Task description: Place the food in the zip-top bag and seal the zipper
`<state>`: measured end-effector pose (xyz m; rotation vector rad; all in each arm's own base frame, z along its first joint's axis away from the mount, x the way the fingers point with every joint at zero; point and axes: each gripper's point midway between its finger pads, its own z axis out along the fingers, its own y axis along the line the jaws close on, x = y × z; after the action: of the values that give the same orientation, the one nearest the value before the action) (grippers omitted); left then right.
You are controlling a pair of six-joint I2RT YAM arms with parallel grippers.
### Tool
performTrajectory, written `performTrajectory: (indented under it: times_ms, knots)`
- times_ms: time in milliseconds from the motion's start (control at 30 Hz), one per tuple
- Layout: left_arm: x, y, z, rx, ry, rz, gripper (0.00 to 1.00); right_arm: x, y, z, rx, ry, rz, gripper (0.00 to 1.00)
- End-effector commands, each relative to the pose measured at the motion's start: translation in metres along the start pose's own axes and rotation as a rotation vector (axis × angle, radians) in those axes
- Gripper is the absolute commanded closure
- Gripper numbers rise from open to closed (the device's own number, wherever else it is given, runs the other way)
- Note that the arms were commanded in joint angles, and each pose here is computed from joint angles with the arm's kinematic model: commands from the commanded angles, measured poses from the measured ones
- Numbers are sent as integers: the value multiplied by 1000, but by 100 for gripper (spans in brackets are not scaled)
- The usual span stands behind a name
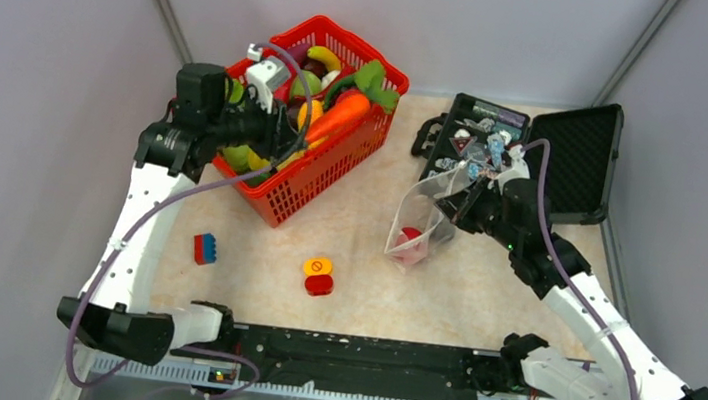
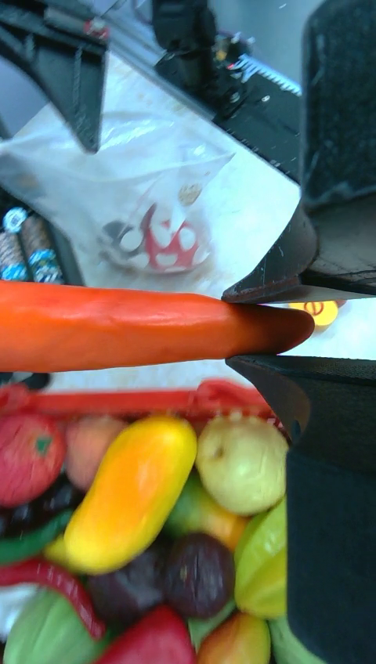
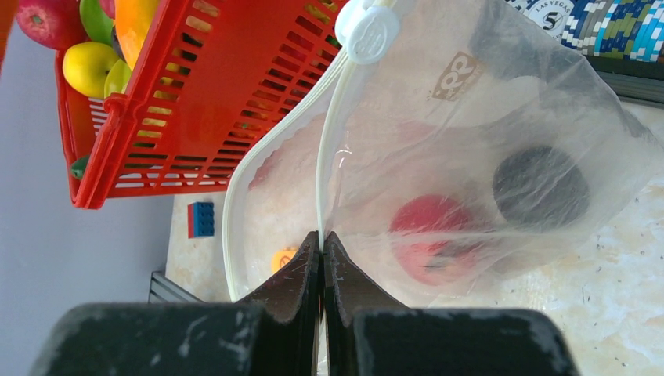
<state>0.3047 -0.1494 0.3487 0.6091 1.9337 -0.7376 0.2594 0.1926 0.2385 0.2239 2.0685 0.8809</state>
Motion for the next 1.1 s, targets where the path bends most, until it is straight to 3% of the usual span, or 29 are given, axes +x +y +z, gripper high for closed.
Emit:
performTrajectory:
  times_ms: [0,667,1067]
  knots:
    - [26,-36,-6,81,79,57,100,-10,11,2,-42,-29,7,100]
    - [70,-124,-35,337,226,135,100,-9,10,5,-36,-26,13,100]
    - [98,-125,-15,272,393,157,100,-10,14,5,-49,-21,10,100]
